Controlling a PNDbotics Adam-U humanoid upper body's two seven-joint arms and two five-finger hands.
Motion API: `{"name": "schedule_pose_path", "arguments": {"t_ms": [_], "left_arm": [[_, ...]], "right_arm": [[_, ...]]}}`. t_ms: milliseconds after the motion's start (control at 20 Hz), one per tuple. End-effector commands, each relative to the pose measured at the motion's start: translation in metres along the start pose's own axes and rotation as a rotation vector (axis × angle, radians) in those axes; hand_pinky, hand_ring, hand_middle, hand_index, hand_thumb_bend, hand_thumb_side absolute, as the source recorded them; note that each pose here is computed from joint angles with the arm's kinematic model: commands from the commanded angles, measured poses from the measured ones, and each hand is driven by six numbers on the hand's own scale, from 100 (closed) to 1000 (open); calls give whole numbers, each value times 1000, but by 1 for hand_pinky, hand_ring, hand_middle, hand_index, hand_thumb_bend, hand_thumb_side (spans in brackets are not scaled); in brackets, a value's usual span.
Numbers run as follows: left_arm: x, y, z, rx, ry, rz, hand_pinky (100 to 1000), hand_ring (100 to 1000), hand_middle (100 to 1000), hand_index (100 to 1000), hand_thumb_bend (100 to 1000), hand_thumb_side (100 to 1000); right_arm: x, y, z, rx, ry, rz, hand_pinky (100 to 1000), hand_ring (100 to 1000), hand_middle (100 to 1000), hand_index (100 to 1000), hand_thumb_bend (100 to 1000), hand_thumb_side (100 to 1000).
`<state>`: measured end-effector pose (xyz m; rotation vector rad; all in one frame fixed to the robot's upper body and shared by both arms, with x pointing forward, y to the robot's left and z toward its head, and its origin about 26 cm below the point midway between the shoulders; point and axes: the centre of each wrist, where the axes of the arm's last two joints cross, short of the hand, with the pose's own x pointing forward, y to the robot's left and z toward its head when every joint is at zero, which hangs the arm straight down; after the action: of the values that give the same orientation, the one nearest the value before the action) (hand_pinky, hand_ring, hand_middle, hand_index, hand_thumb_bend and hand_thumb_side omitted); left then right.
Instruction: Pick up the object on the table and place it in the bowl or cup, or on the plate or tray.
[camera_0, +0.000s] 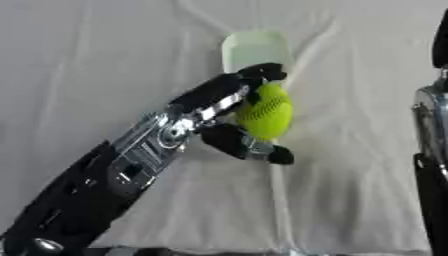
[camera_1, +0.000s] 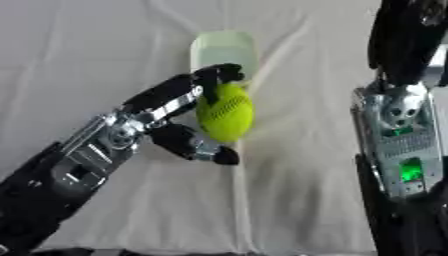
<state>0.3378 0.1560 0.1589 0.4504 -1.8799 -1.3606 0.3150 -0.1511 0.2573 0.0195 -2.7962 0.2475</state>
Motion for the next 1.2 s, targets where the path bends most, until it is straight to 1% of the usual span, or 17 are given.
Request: {"name": "schedule_pose_path", "arguments": {"t_ms": [50, 150, 200, 250, 350, 450, 650, 950, 1200], "left_arm": [[2, 4, -2, 65, 10, -23, 818, 830, 1000, 1000, 810, 842], [1, 1, -2, 84, 19, -25, 801, 818, 1000, 1000, 805, 829], [1, 1, -3, 92, 26, -27, 780, 807, 1000, 1000, 798, 802], [0, 0, -3, 103, 35, -31, 744, 783, 1000, 993, 804, 768], [-1, 0, -3, 142, 59, -40, 711, 756, 1000, 976, 844, 737], [-3, -2, -4, 175, 85, -53, 687, 738, 1000, 963, 840, 722], [-5, -6, -5, 199, 113, -77, 696, 737, 1000, 961, 833, 743], [-6, -10, -6, 160, 120, -92, 737, 765, 1000, 978, 820, 783], [-3, -9, -7, 134, 113, -84, 749, 772, 1000, 986, 794, 819]], "right_arm": [[7, 0, -7, -3, -33, -6, 529, 830, 818, 875, 100, 906], [7, 0, -7, -3, -33, -6, 529, 830, 818, 875, 100, 905], [7, 0, -7, -4, -33, -7, 529, 830, 818, 875, 100, 904], [7, 0, -7, -4, -33, -7, 529, 830, 818, 875, 100, 904], [6, -1, -6, -5, -32, -8, 529, 830, 818, 875, 100, 903], [7, -1, -6, -5, -32, -8, 529, 830, 818, 876, 100, 902], [7, -1, -6, -6, -33, -9, 530, 830, 818, 876, 100, 900], [7, -1, -7, -9, -33, -14, 530, 830, 818, 876, 100, 898], [8, -1, -7, -9, -34, -17, 530, 830, 818, 876, 100, 896]]}}
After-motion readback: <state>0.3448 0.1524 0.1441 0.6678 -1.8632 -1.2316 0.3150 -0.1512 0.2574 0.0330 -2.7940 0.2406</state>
